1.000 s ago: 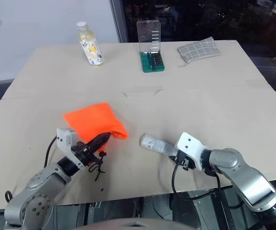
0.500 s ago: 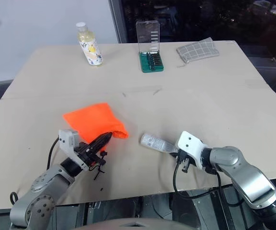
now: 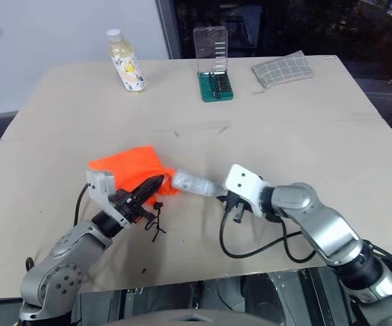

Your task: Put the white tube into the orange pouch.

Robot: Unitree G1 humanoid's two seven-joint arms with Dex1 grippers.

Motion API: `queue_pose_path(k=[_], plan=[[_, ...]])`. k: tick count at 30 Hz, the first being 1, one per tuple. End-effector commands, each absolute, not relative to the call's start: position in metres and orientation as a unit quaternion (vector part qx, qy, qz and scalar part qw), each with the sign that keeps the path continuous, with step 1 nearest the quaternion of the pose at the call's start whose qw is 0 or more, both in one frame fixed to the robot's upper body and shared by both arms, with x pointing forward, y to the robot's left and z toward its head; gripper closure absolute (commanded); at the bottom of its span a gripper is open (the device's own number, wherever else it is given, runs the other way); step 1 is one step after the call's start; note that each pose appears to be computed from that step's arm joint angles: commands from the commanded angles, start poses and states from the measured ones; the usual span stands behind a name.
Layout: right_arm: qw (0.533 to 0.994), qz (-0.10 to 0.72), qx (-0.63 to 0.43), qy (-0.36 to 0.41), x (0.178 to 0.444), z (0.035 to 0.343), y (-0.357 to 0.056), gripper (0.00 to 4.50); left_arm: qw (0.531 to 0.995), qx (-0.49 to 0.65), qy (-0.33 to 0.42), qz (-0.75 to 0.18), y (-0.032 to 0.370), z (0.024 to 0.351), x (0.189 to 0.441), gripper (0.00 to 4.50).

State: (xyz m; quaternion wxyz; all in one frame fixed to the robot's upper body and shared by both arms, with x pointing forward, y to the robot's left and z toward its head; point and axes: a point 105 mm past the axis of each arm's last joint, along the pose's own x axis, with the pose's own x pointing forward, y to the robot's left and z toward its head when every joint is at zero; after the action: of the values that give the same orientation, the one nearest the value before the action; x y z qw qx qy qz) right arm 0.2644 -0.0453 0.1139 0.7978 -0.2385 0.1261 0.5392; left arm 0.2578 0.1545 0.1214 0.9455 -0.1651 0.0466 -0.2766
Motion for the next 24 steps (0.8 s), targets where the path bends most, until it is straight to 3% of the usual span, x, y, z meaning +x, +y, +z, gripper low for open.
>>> queue_pose_path(k=[1,13,18,24], plan=[[0.785,0.558,-0.246,0.106,0.262,0.12,-0.033,4.16,0.942,-0.157,0.022,-0.297,0.147,0.14,0.256,4.5],[0.766,0.581,-0.256,0.101,0.254,0.127,-0.029,4.16,0.934,-0.181,0.038,-0.307,0.144,0.151,0.276,4.5],[0.791,0.543,-0.258,0.109,0.273,0.125,-0.027,4.16,0.912,-0.183,0.037,-0.365,0.128,0.167,0.266,4.5],[0.83,0.487,-0.24,0.129,0.29,0.125,-0.038,4.16,0.903,-0.152,0.082,-0.394,0.128,0.151,0.249,4.5]])
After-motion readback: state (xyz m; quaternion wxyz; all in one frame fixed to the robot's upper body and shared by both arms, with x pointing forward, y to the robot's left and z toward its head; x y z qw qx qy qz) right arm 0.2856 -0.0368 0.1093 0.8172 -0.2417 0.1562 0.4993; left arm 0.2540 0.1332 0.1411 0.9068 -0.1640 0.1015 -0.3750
